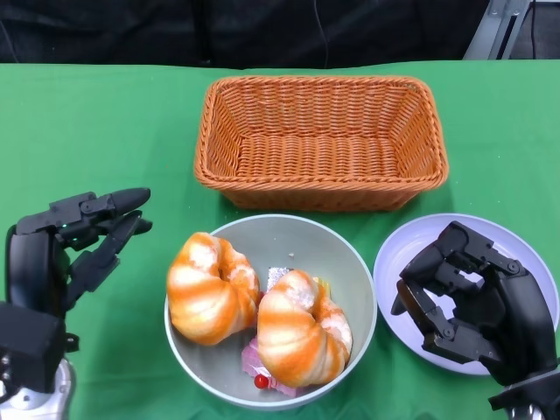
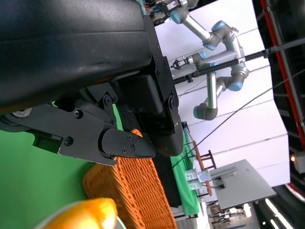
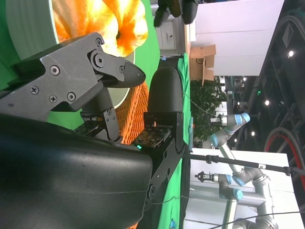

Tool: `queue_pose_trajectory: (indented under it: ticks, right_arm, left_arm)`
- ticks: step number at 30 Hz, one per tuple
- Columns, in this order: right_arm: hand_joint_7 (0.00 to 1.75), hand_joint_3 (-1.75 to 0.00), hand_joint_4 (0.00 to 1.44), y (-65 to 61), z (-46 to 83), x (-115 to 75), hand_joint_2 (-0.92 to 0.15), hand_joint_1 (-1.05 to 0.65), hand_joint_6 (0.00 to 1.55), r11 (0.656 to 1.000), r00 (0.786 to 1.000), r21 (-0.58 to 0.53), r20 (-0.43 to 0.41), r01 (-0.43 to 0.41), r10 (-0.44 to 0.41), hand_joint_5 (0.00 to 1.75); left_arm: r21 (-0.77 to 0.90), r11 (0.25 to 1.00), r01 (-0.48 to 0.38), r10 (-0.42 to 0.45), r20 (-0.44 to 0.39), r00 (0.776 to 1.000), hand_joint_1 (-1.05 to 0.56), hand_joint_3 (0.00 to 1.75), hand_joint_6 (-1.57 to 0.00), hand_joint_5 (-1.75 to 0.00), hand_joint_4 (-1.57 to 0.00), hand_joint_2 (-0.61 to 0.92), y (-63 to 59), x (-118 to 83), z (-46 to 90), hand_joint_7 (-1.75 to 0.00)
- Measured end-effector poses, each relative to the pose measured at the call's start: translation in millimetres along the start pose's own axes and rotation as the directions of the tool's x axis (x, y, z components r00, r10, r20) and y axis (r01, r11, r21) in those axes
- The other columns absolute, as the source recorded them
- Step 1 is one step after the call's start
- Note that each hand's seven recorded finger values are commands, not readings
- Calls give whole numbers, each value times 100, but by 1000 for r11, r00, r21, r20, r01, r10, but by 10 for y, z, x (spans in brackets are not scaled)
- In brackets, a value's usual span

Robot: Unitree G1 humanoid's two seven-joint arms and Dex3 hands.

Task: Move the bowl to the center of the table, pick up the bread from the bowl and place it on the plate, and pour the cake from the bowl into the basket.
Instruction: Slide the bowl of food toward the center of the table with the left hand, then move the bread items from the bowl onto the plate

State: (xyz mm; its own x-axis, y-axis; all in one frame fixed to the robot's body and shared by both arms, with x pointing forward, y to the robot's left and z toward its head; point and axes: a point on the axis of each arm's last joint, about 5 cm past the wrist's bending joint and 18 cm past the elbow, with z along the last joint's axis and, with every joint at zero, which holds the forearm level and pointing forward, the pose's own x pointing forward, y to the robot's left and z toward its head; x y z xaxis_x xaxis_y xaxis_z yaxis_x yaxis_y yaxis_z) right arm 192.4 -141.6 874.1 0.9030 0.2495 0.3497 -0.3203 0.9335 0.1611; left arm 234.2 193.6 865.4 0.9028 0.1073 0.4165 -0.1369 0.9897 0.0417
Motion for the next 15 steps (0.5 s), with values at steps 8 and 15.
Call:
queue_pose_trajectory:
  ticks: [8,15]
  right_arm:
    - [124,-91,67,-5,2,0,-58,-8,65,1000,1000,-3,0,-2,2,158]
    - [123,-85,67,-7,3,0,-59,-9,65,1000,1000,-3,0,-1,1,158]
  left_arm:
    - [-110,989,101,-106,-41,994,-17,27,-131,-118,-87,92,170,16,-88,-16]
    - [-247,956,156,-179,-74,981,-16,20,-132,-117,-89,92,258,35,-131,-20]
